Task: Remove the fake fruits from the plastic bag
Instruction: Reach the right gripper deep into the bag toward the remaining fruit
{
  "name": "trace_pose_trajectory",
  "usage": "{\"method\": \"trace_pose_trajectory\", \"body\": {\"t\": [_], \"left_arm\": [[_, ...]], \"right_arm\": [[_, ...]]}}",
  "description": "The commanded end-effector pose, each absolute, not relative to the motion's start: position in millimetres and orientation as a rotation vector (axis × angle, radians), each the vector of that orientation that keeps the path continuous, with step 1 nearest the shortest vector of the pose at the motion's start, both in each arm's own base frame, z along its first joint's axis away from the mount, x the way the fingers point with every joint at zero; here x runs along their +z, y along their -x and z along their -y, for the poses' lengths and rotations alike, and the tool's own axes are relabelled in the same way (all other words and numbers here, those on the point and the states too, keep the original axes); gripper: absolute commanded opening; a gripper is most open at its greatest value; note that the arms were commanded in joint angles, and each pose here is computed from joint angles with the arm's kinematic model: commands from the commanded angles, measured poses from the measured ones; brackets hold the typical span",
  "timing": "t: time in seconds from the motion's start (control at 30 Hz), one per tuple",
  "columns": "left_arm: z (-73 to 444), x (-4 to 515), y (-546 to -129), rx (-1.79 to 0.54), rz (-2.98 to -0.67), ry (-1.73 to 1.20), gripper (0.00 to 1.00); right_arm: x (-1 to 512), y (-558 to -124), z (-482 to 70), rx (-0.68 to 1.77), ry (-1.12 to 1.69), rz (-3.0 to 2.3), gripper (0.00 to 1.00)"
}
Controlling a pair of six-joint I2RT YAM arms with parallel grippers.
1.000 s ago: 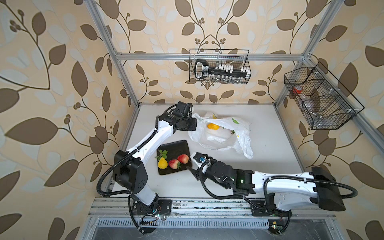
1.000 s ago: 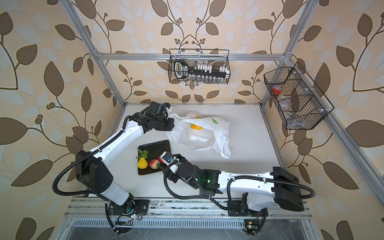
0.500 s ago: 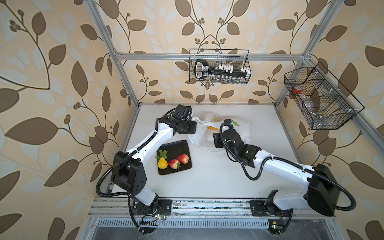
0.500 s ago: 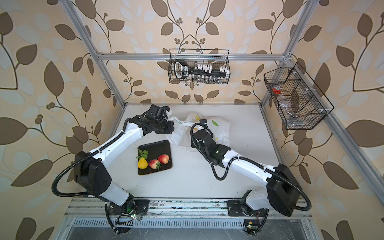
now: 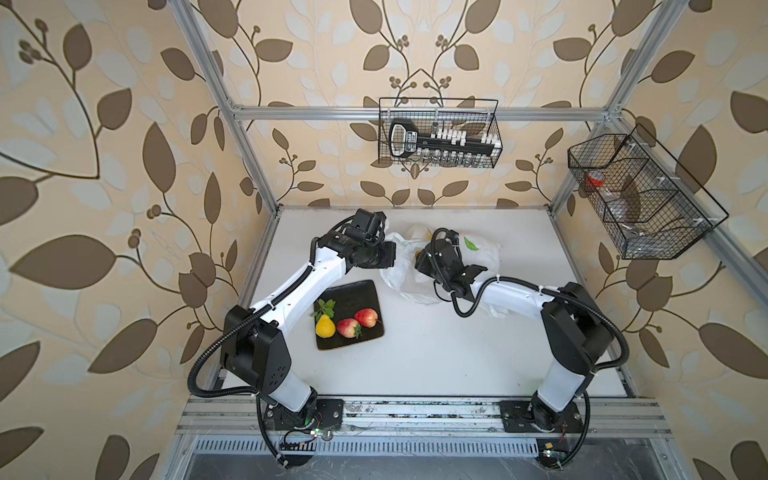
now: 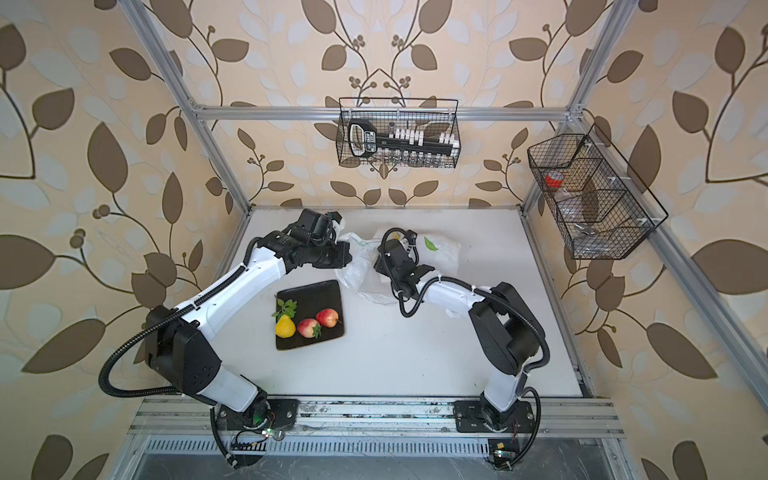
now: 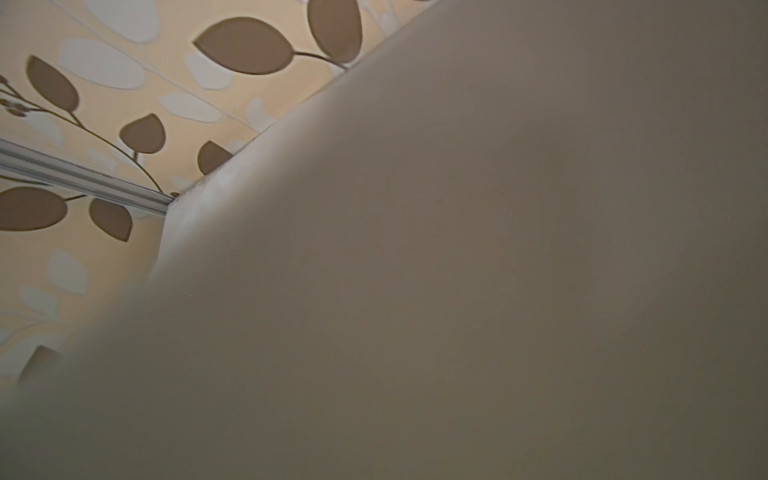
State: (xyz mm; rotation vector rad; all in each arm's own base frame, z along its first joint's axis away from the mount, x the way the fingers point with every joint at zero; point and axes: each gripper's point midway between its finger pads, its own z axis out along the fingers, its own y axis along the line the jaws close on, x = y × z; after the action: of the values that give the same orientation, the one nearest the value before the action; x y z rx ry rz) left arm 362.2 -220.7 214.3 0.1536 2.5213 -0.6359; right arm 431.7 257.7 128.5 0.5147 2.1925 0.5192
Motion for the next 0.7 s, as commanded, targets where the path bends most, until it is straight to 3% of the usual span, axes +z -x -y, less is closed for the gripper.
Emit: {"method": "trace_pose_trajectory", "body": {"t": [0.0, 0.2, 0.67], "left_arm": [[230, 247, -356, -0.707, -2.443, -0.188, 0.0], [232, 250, -351, -0.723, -2.437, -0.202, 0.0], [242, 252, -337, -0.753, -2.443, -0.258, 0.0]], "right_arm": [[126, -451, -261, 0.604, -0.684, -2.149, 0.67], [101, -469, -252, 0.63, -0.856, -2.126, 0.76], [68, -509, -243, 0.559, -0.964, -2.081, 0.83]]}}
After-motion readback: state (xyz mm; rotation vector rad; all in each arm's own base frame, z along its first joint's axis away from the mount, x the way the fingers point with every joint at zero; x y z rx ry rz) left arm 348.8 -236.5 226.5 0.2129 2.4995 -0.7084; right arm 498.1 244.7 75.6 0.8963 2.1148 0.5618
